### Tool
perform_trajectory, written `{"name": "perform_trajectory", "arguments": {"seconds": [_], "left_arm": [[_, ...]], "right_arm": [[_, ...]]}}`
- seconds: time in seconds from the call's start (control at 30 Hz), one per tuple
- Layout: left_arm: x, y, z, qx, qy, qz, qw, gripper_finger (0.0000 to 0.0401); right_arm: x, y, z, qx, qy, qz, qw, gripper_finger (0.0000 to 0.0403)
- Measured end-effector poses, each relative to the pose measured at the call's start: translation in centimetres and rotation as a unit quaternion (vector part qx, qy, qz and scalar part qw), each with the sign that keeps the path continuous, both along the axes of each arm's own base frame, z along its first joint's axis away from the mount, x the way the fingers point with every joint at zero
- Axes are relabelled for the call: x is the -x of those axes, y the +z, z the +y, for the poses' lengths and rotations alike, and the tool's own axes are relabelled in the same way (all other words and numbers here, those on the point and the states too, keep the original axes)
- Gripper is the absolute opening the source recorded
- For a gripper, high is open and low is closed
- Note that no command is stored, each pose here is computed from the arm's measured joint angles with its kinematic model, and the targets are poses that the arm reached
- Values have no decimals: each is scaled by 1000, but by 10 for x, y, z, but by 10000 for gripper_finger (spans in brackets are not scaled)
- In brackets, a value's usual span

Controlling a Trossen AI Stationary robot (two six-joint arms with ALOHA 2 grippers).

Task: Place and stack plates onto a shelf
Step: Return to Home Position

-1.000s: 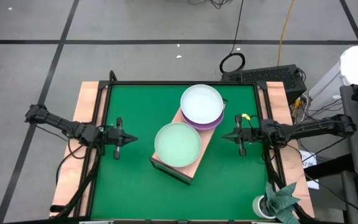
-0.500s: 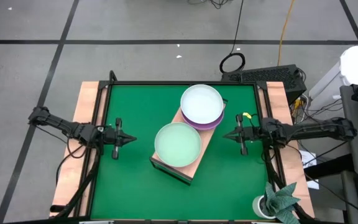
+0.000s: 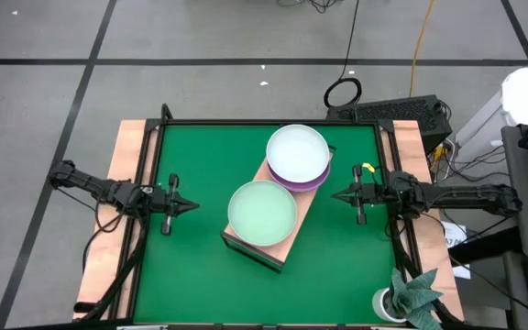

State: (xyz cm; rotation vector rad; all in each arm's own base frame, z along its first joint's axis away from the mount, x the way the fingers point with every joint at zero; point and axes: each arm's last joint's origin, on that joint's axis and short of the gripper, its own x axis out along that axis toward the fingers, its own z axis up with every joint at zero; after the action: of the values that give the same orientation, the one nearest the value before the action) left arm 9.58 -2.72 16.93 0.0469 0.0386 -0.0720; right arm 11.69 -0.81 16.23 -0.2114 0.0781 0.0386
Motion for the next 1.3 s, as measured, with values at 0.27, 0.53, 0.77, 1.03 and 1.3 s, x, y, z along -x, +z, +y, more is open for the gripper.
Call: {"name": "perform_trajectory", "arguments": {"seconds": [0.27,0.53,0.77,1.03,1.3], "left_arm": [[5,5,2,-7,8,-30,999,3],[3,3,4,-12,19,-51,998,3],[2,3,6,-24,18,-52,998,3],[1,3,9,-27,35,-49,998,3],[0,2,12,-17,49,-47,998,3]], "right_arm": [[2,-2,0,-1,2,8,1000,0],[3,0,0,-2,2,-1,1000,0],[3,0,1,0,15,-3,1000,0],[6,0,1,5,15,-4,1000,0],[13,0,2,13,15,-8,1000,0]]}}
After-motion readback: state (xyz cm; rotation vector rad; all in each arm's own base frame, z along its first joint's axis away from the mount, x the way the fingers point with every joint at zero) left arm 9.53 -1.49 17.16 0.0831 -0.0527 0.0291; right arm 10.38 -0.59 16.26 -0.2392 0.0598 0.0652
